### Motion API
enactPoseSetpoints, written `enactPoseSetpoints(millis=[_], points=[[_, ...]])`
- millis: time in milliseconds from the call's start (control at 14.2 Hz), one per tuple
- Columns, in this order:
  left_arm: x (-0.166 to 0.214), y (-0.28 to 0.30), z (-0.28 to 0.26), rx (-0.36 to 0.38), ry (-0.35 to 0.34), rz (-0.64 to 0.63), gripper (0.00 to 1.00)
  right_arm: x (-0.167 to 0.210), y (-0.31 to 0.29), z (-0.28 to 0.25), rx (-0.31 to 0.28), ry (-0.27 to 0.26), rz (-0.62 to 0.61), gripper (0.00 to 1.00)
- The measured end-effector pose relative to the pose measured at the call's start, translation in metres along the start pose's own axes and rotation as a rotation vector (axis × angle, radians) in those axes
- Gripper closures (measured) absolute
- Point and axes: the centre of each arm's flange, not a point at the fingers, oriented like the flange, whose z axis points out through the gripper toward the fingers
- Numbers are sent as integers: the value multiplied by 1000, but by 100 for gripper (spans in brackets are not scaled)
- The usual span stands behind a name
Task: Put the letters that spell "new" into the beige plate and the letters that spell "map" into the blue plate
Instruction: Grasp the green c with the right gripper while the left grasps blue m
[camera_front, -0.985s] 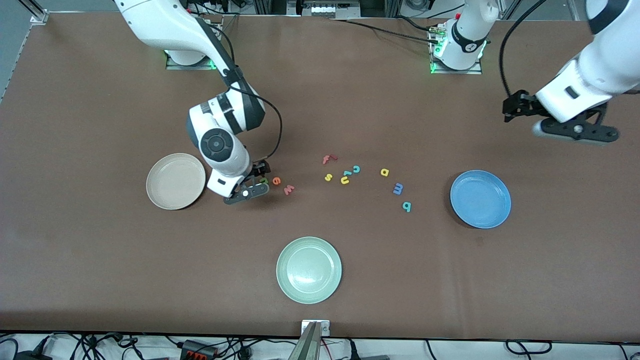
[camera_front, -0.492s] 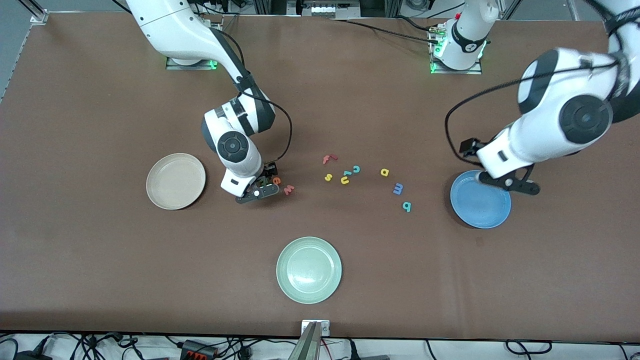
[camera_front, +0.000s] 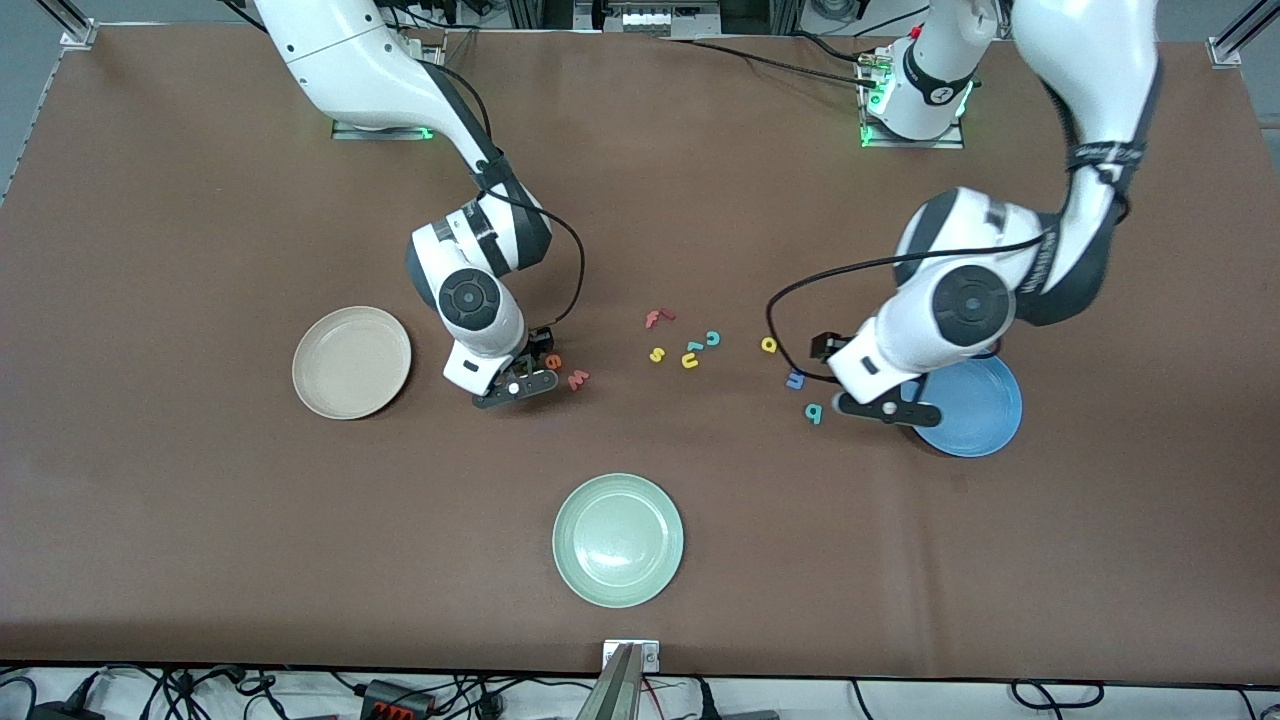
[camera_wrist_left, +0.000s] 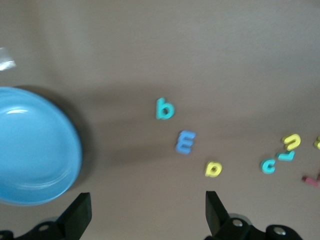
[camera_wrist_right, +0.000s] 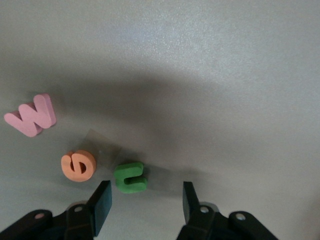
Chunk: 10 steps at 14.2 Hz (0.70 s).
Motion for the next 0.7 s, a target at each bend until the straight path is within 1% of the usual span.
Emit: enactPoseSetpoints(millis=[281,422,492,563,633,703], points=[[-9,5,67,-31,87,6,0,2,0,6,2,12,1,34],[-15,6,93,-38,92,9,0,3,0,11,2,17,1,34],[-16,9,104,-41,89,13,4,3,-1,12,2,18,1,34],[-16,12,114,-43,86,18,4,3,-1,11,2,19,1,34],[-17,17,122,-42,83,28,12,3,-1,11,3,20,2,37],[-17,22,129,-40,86,41,22,3,-1,11,3,21,2,37]])
